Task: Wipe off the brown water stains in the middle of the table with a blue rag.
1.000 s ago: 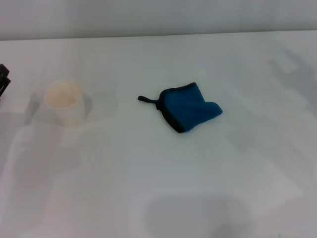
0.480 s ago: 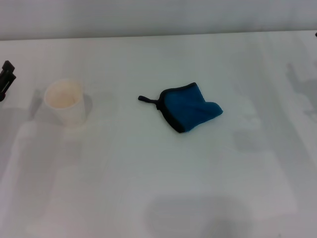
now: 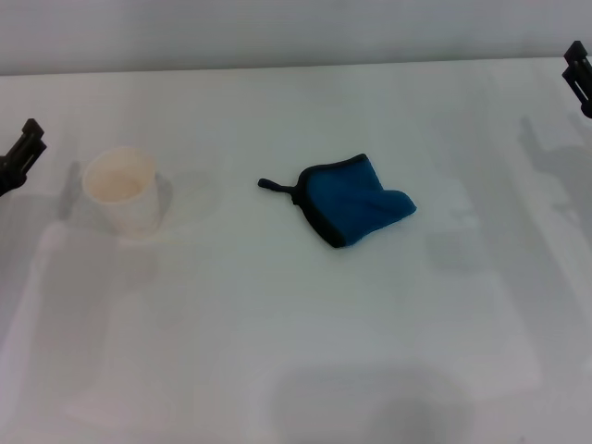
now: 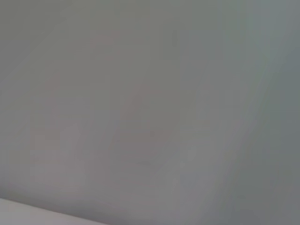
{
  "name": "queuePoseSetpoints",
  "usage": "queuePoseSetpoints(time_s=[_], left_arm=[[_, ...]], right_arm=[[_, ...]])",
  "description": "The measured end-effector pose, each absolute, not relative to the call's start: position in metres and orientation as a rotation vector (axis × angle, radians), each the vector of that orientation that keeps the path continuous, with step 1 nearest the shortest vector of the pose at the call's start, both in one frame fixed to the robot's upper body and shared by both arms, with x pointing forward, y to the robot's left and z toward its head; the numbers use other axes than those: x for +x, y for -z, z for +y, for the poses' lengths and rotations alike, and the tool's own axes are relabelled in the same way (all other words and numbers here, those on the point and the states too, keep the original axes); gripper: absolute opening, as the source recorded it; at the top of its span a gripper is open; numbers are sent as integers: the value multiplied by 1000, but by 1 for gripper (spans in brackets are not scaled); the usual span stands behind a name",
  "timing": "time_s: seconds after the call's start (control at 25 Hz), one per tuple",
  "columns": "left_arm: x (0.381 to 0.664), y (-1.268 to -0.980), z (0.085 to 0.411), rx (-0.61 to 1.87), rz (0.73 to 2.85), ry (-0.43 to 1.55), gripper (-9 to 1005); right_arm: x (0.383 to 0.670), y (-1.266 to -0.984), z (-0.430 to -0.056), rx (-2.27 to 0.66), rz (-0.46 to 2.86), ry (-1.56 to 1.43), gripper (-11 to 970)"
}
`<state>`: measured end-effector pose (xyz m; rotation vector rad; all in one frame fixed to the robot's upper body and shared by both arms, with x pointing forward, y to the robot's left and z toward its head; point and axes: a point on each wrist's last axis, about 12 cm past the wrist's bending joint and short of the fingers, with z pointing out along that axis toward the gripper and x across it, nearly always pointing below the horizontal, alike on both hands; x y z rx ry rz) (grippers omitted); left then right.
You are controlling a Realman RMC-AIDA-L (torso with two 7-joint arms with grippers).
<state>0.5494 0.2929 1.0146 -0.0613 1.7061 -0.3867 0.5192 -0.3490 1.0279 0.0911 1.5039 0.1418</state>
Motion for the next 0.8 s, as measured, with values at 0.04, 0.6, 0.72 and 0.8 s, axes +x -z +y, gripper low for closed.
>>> queuePoseSetpoints(time_s=[0.04, 0.6, 0.72, 0.8], left_arm=[[551, -1015, 292, -59, 1703, 389, 888], [562, -1022, 285, -57, 1692, 396, 887], [565, -1022, 286, -69, 1700, 387, 887], [568, -1023, 286, -74, 1705, 381, 887]], right_arm=[[519, -1028, -349, 91, 1504, -142, 818], [523, -1032, -348, 77, 1489, -139, 818], [525, -1033, -348, 74, 1486, -140, 818], [525, -1033, -347, 75, 1486, -141, 818]])
